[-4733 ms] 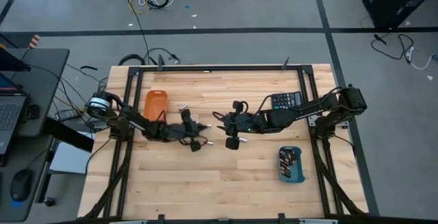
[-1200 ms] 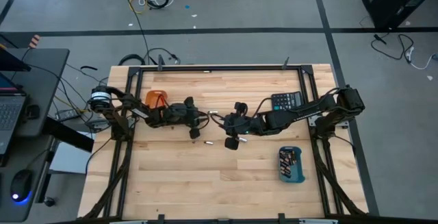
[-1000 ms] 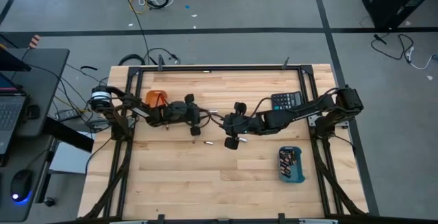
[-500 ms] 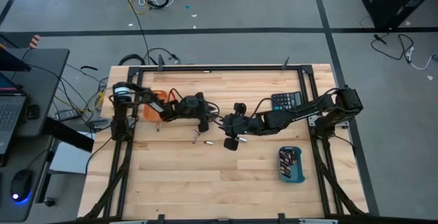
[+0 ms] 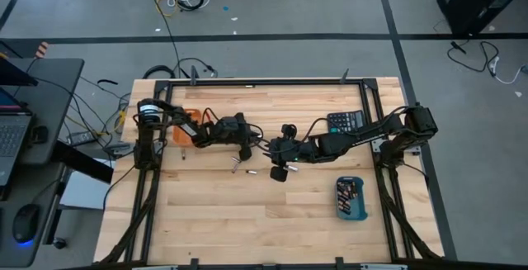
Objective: Sort batteries
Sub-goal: Put the silver battery into the orange bin
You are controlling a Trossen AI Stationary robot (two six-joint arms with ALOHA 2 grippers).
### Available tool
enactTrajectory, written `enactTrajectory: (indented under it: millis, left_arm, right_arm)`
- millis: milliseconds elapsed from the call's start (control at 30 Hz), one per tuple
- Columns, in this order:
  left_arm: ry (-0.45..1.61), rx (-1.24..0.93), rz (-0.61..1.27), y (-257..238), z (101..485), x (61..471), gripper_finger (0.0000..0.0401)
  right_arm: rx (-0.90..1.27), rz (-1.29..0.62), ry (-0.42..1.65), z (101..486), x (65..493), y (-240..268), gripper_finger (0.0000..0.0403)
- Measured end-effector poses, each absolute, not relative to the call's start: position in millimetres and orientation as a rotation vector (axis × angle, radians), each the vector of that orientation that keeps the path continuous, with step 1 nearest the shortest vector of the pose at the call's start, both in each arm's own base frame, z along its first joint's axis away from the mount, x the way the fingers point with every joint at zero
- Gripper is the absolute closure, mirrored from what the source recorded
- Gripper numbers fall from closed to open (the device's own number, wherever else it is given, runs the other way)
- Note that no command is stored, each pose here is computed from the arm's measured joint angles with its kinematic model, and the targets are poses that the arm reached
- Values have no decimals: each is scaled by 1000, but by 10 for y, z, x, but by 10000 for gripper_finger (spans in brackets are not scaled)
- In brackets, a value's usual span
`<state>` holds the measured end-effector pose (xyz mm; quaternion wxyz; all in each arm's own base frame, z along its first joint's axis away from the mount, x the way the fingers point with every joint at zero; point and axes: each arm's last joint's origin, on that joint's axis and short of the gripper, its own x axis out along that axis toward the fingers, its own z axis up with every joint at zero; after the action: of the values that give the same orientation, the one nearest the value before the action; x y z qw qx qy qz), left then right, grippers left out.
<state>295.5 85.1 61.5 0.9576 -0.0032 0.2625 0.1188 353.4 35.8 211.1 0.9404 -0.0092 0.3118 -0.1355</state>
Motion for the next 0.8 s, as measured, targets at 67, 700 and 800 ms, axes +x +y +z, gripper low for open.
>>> enactTrajectory:
  millis: [67, 700, 800]
  left_arm:
    - [521, -14, 244, 841, 620, 2959, 378]
    - [508, -42, 426, 578, 1857, 2531, 378]
    - [511, -102, 594, 561, 2043, 2300, 378]
  right_arm:
    - [-19, -275, 637, 2111, 3534, 361, 288]
    - [-27, -255, 651, 2101, 3516, 432, 288]
    - [-27, -255, 650, 2101, 3517, 432, 288]
